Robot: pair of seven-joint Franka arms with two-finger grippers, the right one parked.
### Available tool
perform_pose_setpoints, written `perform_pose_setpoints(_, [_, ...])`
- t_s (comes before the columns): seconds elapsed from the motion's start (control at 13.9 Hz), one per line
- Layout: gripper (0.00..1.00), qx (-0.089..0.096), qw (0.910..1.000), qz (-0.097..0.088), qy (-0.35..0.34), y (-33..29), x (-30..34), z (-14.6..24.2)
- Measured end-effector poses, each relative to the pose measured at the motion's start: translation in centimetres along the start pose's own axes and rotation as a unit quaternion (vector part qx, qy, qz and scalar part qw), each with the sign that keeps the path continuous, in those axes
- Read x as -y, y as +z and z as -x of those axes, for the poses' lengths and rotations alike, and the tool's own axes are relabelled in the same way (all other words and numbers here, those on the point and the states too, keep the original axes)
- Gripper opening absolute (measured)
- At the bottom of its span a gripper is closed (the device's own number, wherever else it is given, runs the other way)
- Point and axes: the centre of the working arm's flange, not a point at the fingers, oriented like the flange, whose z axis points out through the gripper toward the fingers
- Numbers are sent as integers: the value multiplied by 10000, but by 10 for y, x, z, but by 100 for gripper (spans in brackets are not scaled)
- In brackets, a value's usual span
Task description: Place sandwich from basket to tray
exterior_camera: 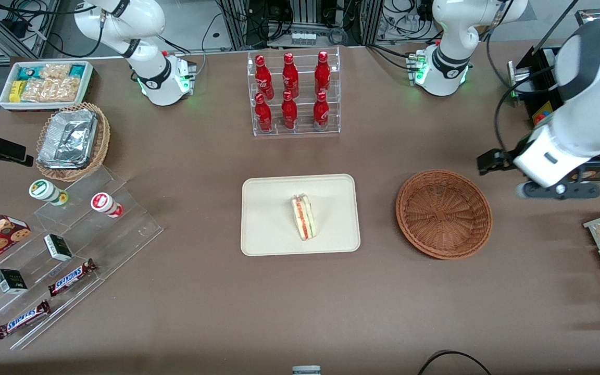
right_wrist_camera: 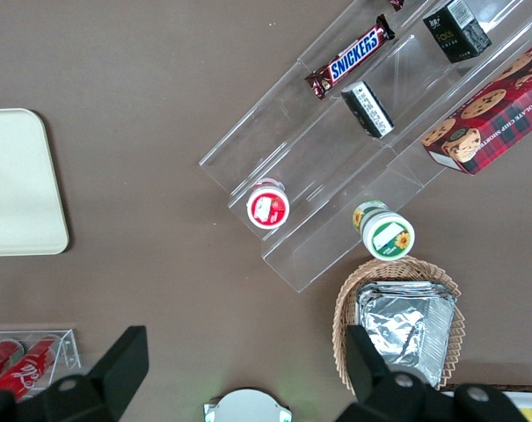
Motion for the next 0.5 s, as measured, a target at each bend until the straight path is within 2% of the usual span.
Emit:
perform_pose_setpoints(0.29, [100, 75, 9999, -17, -85, -21, 19, 21])
perform_pose_setpoints(0.5, [100, -26, 9999, -30, -138, -36, 24, 34])
